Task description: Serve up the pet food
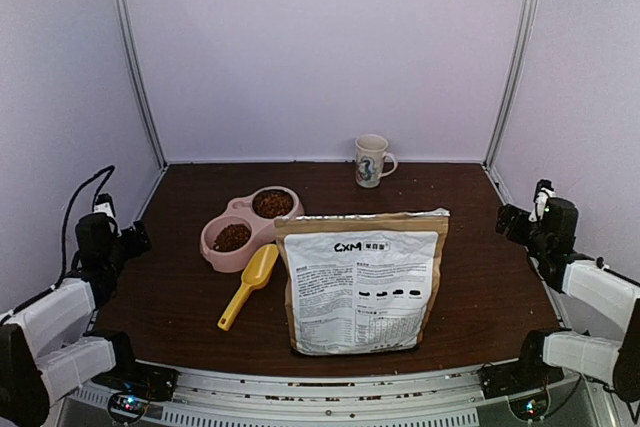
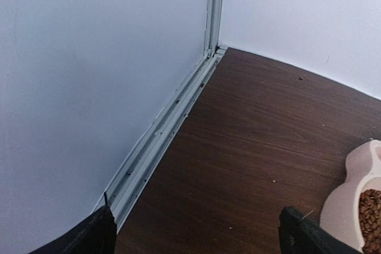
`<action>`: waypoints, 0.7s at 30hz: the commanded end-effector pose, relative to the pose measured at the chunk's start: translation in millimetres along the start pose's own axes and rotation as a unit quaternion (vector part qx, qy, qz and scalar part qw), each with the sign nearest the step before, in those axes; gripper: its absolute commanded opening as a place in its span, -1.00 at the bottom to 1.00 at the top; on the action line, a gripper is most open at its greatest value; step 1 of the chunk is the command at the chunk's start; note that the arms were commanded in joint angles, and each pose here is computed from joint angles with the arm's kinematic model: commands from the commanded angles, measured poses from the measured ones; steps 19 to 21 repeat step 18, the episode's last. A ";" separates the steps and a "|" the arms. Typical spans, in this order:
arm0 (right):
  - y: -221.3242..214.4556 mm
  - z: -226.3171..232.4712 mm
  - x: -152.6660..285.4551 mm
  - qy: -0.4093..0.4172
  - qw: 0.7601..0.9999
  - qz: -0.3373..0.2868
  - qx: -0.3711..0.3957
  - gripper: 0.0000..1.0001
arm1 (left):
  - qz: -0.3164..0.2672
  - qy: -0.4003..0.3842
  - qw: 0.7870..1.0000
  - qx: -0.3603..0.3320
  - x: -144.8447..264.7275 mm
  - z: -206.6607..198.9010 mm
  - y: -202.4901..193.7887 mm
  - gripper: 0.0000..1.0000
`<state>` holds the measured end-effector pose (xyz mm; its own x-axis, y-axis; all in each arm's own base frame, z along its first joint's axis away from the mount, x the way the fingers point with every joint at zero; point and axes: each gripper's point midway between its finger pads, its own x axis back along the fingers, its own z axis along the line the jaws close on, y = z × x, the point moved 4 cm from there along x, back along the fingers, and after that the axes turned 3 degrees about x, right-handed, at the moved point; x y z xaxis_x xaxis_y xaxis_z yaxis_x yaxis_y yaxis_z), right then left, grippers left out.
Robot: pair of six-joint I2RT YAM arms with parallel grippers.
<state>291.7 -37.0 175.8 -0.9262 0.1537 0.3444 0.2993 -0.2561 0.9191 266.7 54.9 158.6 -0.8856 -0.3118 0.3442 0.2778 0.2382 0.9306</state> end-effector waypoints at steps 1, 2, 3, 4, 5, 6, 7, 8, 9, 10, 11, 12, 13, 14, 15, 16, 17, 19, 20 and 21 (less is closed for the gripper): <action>34.5 1.9 -1.2 0.010 0.986 -0.164 0.002 0.97 | -0.121 0.012 0.992 -0.023 -11.2 -2.3 36.4 0.95; 25.8 3.0 -6.0 0.011 0.987 -0.162 0.009 0.95 | -0.115 0.013 0.993 -0.033 -18.6 -4.6 34.1 0.95; 20.9 5.0 -8.9 0.005 0.987 -0.161 0.023 0.94 | -0.113 0.017 0.992 -0.044 -25.8 -6.7 33.2 0.95; 16.8 7.6 -10.8 -0.004 0.986 -0.161 0.037 0.94 | -0.112 0.025 0.992 -0.052 -31.9 -8.1 32.4 0.95; 17.2 11.9 -11.2 -0.009 0.984 -0.170 0.046 0.94 | -0.114 0.035 0.991 -0.054 -38.1 -10.3 39.4 0.95; 16.1 14.7 -13.2 -0.012 0.985 -0.161 0.060 0.95 | -0.116 0.037 0.991 -0.060 -41.8 -13.0 42.7 0.95; 18.9 17.0 -14.4 -0.019 0.984 -0.162 0.068 0.95 | -0.122 0.035 0.990 -0.067 -45.2 -15.3 44.5 0.95; 20.1 17.9 -14.3 -0.021 0.982 -0.171 0.075 0.95 | -0.123 0.035 0.989 -0.070 -49.3 -17.1 44.2 0.95; 18.3 18.1 -15.1 -0.021 0.981 -0.177 0.079 0.96 | -0.125 0.033 0.989 -0.074 -52.3 -18.6 43.6 0.95; 16.4 17.6 -16.9 -0.022 0.980 -0.179 0.079 0.96 | -0.126 0.032 0.989 -0.075 -55.5 -19.4 42.2 0.95; 15.0 18.5 -18.4 -0.020 0.980 -0.181 0.082 0.96 | -0.127 0.030 0.989 -0.076 -57.6 -20.5 40.7 0.95; 13.9 19.5 -19.4 -0.019 0.980 -0.181 0.084 0.96 | -0.130 0.027 0.988 -0.080 -58.0 -22.4 40.0 0.95; 13.3 20.1 -20.3 -0.018 0.980 -0.179 0.085 0.96 | -0.131 0.022 0.987 -0.085 -57.5 -25.1 38.4 0.95; 12.9 20.9 -21.4 -0.016 0.980 -0.177 0.086 0.97 | -0.133 0.018 0.987 -0.090 -56.9 -27.3 37.5 0.95; 12.1 20.9 -22.3 -0.017 0.980 -0.176 0.087 0.97 | -0.135 0.015 0.986 -0.092 -56.3 -29.0 37.2 0.95; 11.7 21.5 -23.2 -0.016 0.981 -0.175 0.087 0.97 | -0.135 0.015 0.986 -0.093 -56.2 -29.4 37.3 0.95; 11.3 21.9 -24.1 -0.015 0.981 -0.174 0.088 0.97 | -0.134 0.018 0.986 -0.093 -56.6 -28.7 37.3 0.95; 10.9 21.8 -24.9 -0.016 0.981 -0.174 0.089 0.97 | -0.131 0.026 0.987 -0.091 -57.9 -27.4 37.6 0.95; 10.9 21.8 -24.9 -0.016 0.981 -0.174 0.089 0.97 | -0.131 0.026 0.987 -0.091 -57.9 -27.4 37.6 0.95; 10.9 21.8 -24.9 -0.016 0.981 -0.174 0.089 0.97 | -0.131 0.026 0.987 -0.091 -57.9 -27.4 37.6 0.95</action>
